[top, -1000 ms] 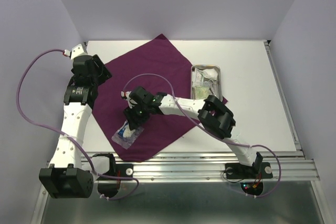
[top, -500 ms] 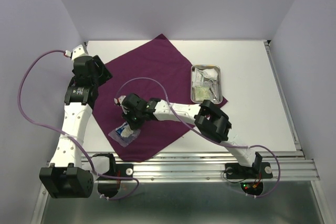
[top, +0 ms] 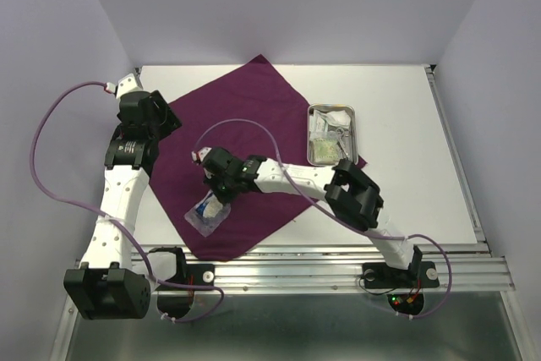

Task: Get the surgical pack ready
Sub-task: Pick up the medical item from the surgical kit, then place the medical item in the container.

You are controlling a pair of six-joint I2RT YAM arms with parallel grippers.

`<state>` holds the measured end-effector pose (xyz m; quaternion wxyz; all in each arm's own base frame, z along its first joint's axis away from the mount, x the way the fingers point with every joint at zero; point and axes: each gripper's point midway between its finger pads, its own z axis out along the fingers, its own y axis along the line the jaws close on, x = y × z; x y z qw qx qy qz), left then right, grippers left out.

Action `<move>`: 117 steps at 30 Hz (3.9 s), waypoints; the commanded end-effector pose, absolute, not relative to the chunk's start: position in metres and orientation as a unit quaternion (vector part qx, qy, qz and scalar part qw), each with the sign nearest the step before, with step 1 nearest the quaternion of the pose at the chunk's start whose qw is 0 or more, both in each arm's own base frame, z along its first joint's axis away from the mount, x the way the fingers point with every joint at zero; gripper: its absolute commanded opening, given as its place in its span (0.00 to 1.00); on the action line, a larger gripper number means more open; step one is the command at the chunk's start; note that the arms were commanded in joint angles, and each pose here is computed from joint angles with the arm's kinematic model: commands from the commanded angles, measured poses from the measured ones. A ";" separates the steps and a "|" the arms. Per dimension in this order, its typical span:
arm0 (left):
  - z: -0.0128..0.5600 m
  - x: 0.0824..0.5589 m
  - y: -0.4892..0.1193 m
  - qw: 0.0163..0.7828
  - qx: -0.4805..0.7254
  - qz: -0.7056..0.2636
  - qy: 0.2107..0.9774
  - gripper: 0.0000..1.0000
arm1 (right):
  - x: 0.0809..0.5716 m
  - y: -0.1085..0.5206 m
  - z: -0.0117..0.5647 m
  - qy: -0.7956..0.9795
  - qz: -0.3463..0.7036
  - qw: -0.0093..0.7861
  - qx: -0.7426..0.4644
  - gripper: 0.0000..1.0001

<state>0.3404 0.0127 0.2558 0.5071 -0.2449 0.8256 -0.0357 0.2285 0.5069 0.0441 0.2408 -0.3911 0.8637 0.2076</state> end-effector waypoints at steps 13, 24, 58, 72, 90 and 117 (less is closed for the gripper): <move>0.260 0.348 0.011 0.521 -0.239 -0.045 0.818 0.70 | 0.368 0.340 0.175 0.887 0.158 0.412 -0.134 0.01; 0.256 0.354 0.007 0.517 -0.235 -0.052 0.822 0.70 | 0.420 0.148 0.189 0.880 0.062 0.456 0.114 0.01; 0.251 0.355 0.008 0.512 -0.236 -0.051 0.825 0.70 | 0.434 0.112 0.114 0.897 0.094 0.385 0.197 0.01; 0.250 0.357 0.007 0.511 -0.235 -0.052 0.825 0.70 | 0.439 0.113 0.119 0.897 0.093 0.392 0.185 0.01; 0.251 0.355 0.007 0.511 -0.235 -0.053 0.825 0.70 | 0.451 0.119 0.143 0.898 0.091 0.419 0.094 0.01; 0.254 0.350 0.009 0.514 -0.236 -0.046 0.824 0.70 | 0.503 0.106 0.115 0.905 0.021 0.424 0.027 0.01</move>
